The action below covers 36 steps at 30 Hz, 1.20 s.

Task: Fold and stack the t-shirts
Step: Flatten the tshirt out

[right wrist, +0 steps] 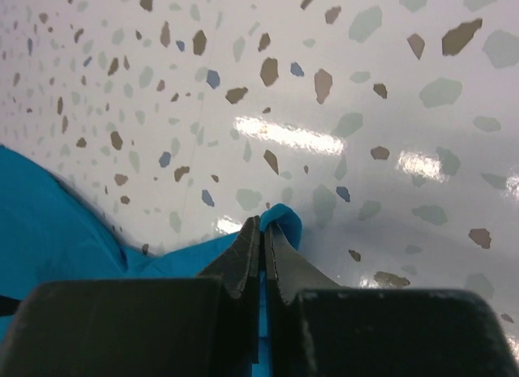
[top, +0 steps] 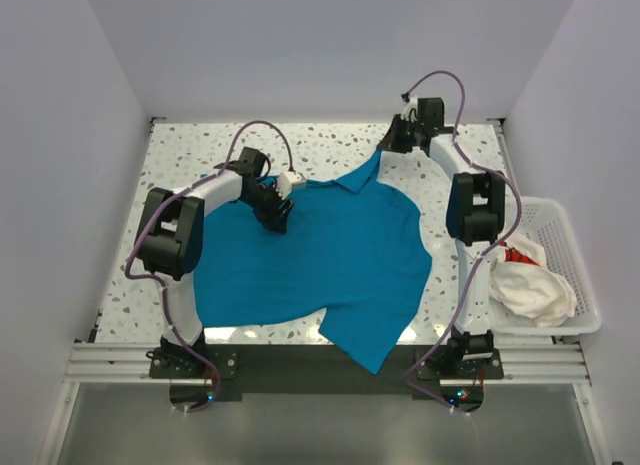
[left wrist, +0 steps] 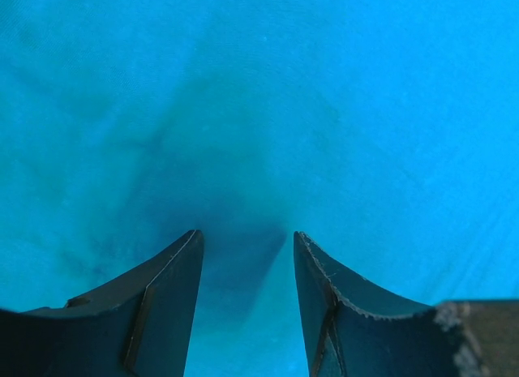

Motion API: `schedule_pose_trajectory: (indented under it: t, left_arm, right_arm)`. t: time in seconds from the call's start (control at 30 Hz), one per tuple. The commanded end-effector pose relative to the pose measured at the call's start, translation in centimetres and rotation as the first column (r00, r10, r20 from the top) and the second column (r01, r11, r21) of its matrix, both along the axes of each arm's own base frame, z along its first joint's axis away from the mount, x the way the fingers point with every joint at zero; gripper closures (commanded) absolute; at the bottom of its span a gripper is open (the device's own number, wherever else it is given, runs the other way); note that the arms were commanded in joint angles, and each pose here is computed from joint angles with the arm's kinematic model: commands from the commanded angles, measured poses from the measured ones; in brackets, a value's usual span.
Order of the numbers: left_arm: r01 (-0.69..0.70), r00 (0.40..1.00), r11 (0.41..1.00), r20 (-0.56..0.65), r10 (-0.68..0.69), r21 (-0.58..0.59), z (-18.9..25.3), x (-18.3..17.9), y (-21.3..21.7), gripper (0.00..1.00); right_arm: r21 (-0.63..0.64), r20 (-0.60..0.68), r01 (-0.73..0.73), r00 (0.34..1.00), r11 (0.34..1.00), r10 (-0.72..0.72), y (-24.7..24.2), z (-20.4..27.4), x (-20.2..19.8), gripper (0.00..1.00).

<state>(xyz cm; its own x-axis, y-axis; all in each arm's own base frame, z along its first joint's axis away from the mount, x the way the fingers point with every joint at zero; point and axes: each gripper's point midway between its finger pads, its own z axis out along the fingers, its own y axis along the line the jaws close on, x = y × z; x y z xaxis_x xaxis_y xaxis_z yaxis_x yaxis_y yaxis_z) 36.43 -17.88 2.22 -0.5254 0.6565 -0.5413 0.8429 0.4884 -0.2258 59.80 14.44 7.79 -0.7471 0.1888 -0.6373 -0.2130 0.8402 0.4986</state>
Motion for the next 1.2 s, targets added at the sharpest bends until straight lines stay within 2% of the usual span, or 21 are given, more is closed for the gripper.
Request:
schedule_pose_trajectory:
  t: [0.0, 0.4, 0.5, 0.63, 0.73, 0.77, 0.8, 0.83, 0.93, 1.0, 1.03, 1.17]
  left_arm:
    - [-0.012, 1.0, 1.0, -0.003, 0.012, 0.026, -1.2, 0.2, 0.4, 0.47]
    - [0.003, 0.998, 0.998, -0.056, 0.001, 0.064, -3.0, -1.5, 1.3, 0.48]
    - [0.006, 0.998, 0.998, -0.063, -0.002, 0.065, -3.1, -1.8, 1.3, 0.48]
    - [0.002, 0.998, 0.998, -0.063, 0.002, 0.061, -3.0, -1.7, 1.3, 0.47]
    - [-0.012, 0.998, 1.0, -0.057, 0.012, 0.007, -1.8, -1.2, 0.8, 0.47]
    - [-0.006, 0.999, 0.999, -0.037, 0.004, -0.048, -0.4, -0.9, 0.1, 0.47]
    - [-0.022, 0.999, 0.997, -0.024, 0.02, -0.077, 0.4, -0.4, 0.0, 0.47]
    - [-0.021, 1.0, 0.994, 0.019, 0.023, -0.107, 1.4, 0.4, -0.5, 0.47]
    - [-0.012, 0.992, 0.983, 0.125, 0.035, -0.182, 4.6, 2.7, -1.7, 0.47]
    - [-0.018, 0.981, 0.976, 0.186, 0.059, -0.217, 6.5, 4.6, -2.4, 0.47]
    - [-0.006, 0.969, 0.972, 0.238, 0.064, -0.235, 7.3, 5.9, -2.9, 0.46]
    - [0.012, 0.921, 0.957, 0.376, 0.103, -0.29, 9.6, 10.2, -4.9, 0.46]
  right_arm:
    - [0.074, 0.266, 0.015, 0.963, 0.997, -0.034, 1.7, 10.6, 2.3, 1.0]
    - [-0.144, 0.463, 0.136, 0.885, 0.98, -0.054, 4.8, 12.2, 4.0, 1.0]
    - [-0.21, 0.491, 0.16, 0.87, 0.964, -0.037, 5.7, 11.7, 4.5, 1.0]
    - [-0.329, 0.496, 0.258, 0.866, 0.909, -0.066, 4.1, 9.4, 5.8, 1.0]
    - [-0.383, 0.48, 0.275, 0.875, 0.882, -0.065, 3.3, 7.6, 6.3, 1.0]
    - [-0.4, 0.477, 0.293, 0.876, 0.868, -0.076, 2.8, 7.2, 6.3, 0.99]
    - [-0.415, 0.468, 0.296, 0.881, 0.861, -0.077, 2.6, 6.4, 6.4, 0.96]
    - [-0.426, 0.463, 0.298, 0.883, 0.854, -0.077, 2.3, 6.0, 6.4, 0.82]
    - [-0.471, 0.437, 0.286, 0.897, 0.834, -0.061, 1.8, 4.5, 6.2, 0.53]
    - [-0.483, 0.421, 0.277, 0.905, 0.831, -0.057, 1.9, 4.1, 6.0, 0.45]
    - [-0.479, 0.426, 0.282, 0.903, 0.831, -0.062, 1.6, 4.8, 6.0, 0.37]
    - [-0.416, 0.394, 0.227, 0.918, 0.881, -0.05, 1.2, 7.4, 4.5, 0.29]
